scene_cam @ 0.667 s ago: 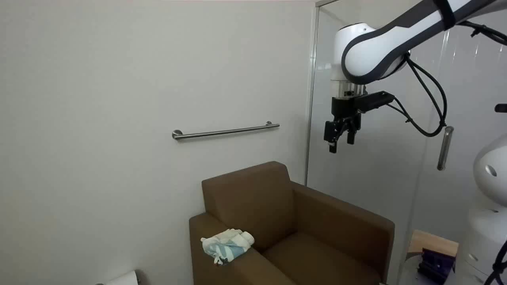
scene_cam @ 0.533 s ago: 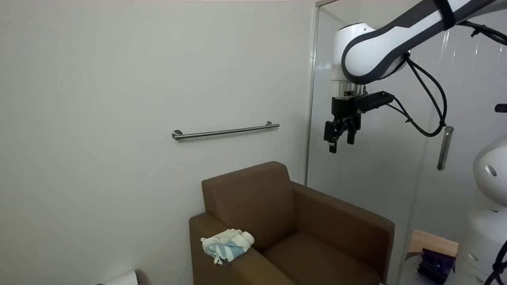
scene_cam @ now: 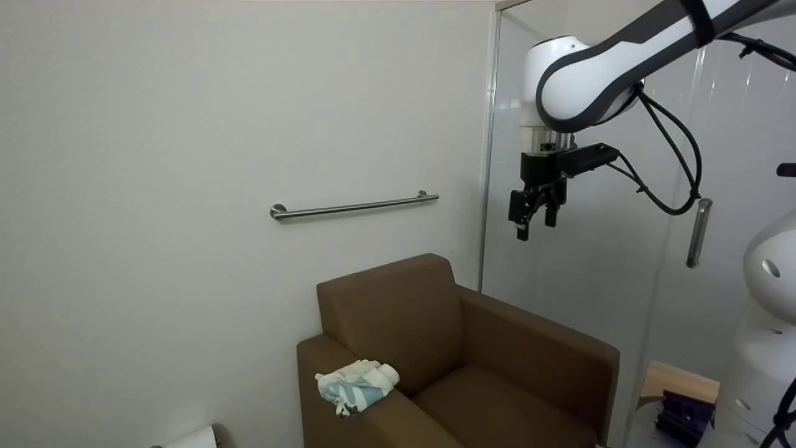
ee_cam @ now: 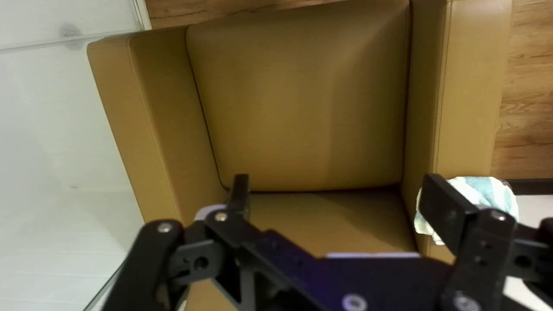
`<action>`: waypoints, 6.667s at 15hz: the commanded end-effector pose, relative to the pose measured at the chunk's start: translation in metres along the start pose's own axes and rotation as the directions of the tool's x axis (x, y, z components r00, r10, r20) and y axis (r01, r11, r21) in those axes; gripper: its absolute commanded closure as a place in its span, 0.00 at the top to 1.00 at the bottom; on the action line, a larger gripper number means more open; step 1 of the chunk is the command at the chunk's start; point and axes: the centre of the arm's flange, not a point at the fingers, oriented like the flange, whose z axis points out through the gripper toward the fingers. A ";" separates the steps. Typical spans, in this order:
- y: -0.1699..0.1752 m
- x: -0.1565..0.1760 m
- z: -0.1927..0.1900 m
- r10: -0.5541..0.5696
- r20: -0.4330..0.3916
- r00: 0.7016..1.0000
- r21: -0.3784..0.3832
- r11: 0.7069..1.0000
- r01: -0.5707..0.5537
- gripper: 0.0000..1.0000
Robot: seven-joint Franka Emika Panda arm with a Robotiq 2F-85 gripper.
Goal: Use the cloth to wipe the side of the couch
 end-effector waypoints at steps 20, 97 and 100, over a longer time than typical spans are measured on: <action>-0.228 0.116 0.081 -0.212 -0.221 0.952 0.021 0.975 0.222 1.00; -0.390 0.271 0.258 -0.483 -0.076 0.872 -0.004 0.875 0.484 0.08; -0.429 0.269 0.259 -0.563 -0.060 0.824 -0.039 0.826 0.562 0.08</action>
